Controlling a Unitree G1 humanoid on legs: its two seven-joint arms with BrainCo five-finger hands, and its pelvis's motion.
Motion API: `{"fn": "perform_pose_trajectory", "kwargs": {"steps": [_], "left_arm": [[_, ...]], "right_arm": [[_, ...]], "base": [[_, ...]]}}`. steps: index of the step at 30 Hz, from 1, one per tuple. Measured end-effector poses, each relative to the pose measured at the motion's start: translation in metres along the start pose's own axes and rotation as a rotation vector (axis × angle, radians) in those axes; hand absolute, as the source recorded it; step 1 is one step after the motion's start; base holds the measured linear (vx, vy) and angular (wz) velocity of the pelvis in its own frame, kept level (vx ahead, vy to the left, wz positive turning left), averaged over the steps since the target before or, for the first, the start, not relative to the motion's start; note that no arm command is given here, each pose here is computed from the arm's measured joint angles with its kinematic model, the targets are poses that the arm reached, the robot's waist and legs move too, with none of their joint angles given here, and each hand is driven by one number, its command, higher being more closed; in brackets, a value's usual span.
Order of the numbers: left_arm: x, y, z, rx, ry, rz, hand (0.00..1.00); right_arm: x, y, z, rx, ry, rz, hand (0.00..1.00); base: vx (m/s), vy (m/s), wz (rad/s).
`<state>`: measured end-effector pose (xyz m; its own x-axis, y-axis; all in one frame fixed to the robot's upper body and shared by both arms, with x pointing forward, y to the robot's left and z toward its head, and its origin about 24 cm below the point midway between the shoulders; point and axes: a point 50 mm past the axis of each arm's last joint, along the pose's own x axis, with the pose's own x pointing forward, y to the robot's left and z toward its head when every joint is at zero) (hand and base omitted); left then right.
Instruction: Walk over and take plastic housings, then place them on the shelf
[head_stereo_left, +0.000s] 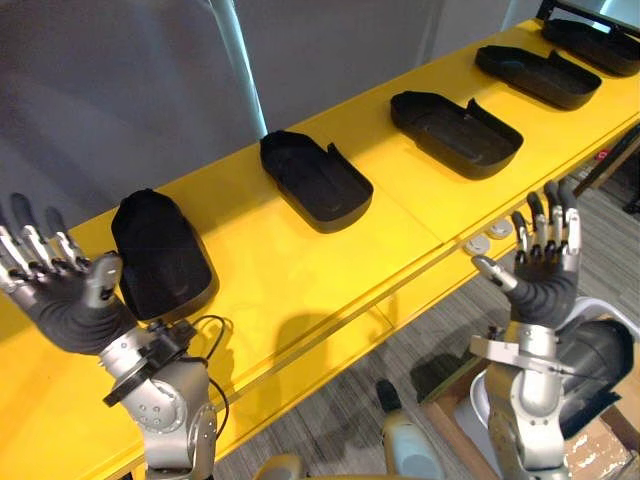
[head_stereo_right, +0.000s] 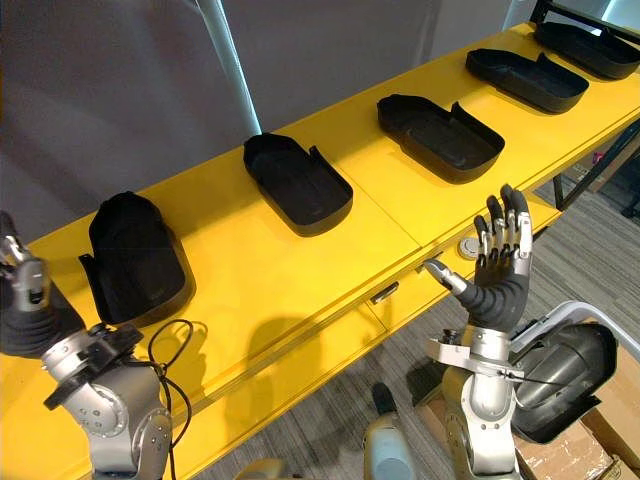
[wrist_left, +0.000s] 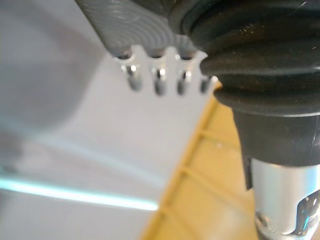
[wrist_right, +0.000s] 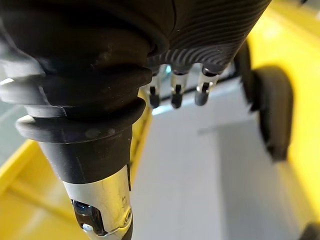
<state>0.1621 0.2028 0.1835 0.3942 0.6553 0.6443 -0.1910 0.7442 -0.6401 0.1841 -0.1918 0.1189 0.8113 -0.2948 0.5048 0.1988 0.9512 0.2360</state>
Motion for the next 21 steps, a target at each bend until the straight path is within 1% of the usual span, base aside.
{"fn": "perform_pose_trajectory", "kwargs": {"steps": [2, 4, 7, 10, 12, 14, 16, 18, 20, 21], "left_arm": [[0.0, -0.001, 0.003, 0.044, -0.03, 0.023, 0.0], [0.003, -0.001, 0.0, 0.086, -0.028, 0.032, 0.0], [0.003, 0.009, 0.003, 0.152, -0.024, 0.049, 0.0], [0.004, 0.018, 0.008, 0.198, -0.008, 0.043, 0.0], [0.002, 0.021, 0.007, 0.184, 0.025, 0.041, 0.0], [0.002, 0.024, 0.005, 0.141, 0.068, 0.056, 0.0], [0.001, 0.028, -0.001, 0.12, 0.106, 0.082, 0.0], [-0.005, 0.031, -0.01, 0.112, 0.144, 0.126, 0.0], [-0.017, 0.023, -0.022, 0.04, 0.215, 0.181, 0.0], [-0.018, 0.021, -0.023, 0.026, 0.219, 0.189, 0.0]], "right_arm": [[-0.006, 0.008, -0.001, 0.034, 0.015, 0.06, 0.0], [-0.001, 0.014, 0.002, 0.055, -0.028, 0.093, 0.0], [0.015, 0.027, 0.007, 0.082, -0.108, 0.093, 0.0], [0.019, 0.049, -0.009, 0.08, -0.051, 0.068, 0.0], [0.014, 0.054, -0.02, 0.061, 0.011, 0.05, 0.0], [0.005, 0.052, -0.03, 0.014, 0.08, 0.01, 0.0], [-0.007, 0.045, -0.036, -0.009, 0.141, -0.015, 0.0], [-0.007, 0.038, -0.036, -0.038, 0.141, -0.003, 0.0], [0.002, 0.023, -0.034, -0.066, 0.134, 0.038, 0.0], [0.003, 0.019, -0.034, -0.079, 0.142, 0.041, 0.0]], "base": [[-0.29, 0.071, -1.19], [-0.25, 0.02, -0.85], [-0.16, 0.004, -0.57], [-0.09, -0.141, -0.67], [-0.03, -0.309, -0.35], [0.0, -0.414, -0.4], [0.02, -0.597, -0.63], [0.03, -0.541, -0.69], [0.02, -0.41, -0.49], [0.0, -0.321, -0.33]]}}
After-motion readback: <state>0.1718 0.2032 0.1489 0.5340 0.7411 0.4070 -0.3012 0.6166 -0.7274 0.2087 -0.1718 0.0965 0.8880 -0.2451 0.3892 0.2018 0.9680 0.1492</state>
